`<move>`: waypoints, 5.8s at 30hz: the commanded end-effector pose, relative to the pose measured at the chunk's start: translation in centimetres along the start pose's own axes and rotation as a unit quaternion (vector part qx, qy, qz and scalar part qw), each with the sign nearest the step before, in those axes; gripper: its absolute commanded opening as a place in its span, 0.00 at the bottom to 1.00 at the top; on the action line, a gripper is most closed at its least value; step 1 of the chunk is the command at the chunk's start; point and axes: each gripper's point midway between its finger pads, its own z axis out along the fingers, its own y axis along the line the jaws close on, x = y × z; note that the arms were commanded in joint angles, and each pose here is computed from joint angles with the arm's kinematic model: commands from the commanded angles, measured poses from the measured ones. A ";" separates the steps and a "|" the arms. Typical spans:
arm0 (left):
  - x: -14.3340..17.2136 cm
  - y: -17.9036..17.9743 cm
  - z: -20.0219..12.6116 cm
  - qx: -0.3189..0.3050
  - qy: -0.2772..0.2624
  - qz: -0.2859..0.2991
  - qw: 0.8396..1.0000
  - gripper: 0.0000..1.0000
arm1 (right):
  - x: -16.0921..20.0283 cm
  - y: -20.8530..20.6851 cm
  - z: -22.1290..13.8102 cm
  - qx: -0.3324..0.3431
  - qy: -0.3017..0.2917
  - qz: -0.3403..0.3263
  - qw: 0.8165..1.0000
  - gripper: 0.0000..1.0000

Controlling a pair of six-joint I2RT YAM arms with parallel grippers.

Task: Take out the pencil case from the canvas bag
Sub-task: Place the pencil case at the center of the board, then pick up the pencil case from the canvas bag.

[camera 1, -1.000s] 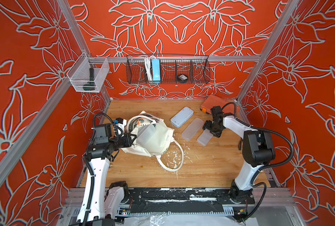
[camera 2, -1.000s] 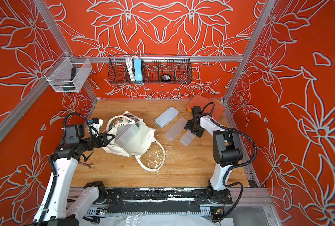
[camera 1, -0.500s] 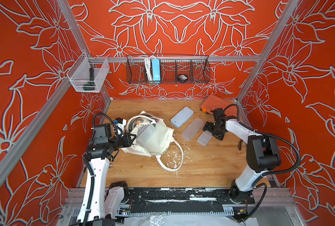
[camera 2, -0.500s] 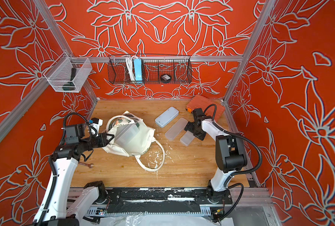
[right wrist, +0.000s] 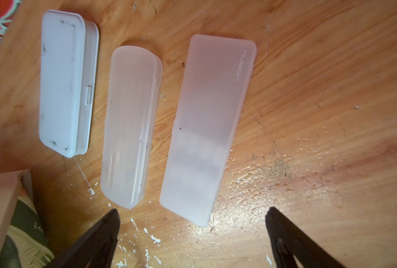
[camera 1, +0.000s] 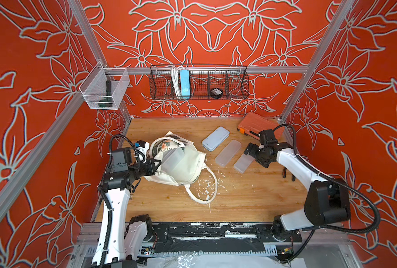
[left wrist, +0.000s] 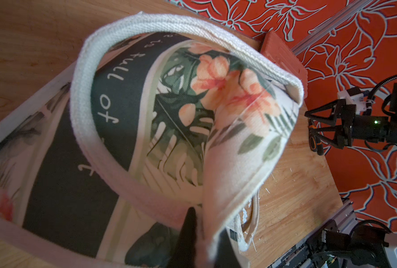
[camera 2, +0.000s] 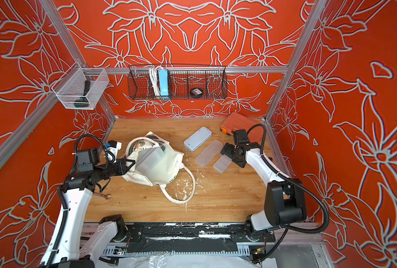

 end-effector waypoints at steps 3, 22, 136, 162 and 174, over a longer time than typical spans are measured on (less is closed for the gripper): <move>0.2 0.3 0.1 0.004 -0.003 0.007 1.000 0.00 | 0.6 -0.5 -1.8 -0.003 -0.015 0.020 1.000 0.98; 0.0 1.0 -0.1 -0.010 -0.010 0.000 1.000 0.00 | 2.9 5.8 -7.6 -0.101 -0.139 -0.103 0.980 0.98; 2.3 -2.1 -1.5 0.062 0.069 0.160 0.983 0.00 | 32.3 30.9 4.5 -0.292 0.044 -0.100 0.950 0.92; 2.8 -7.8 -3.9 0.186 0.064 0.195 0.961 0.00 | 31.5 29.3 13.0 -0.234 0.098 0.061 0.965 0.93; 3.3 -7.1 -3.0 0.185 0.072 0.169 0.965 0.00 | 30.5 29.4 12.7 -0.249 0.085 -0.027 0.964 0.66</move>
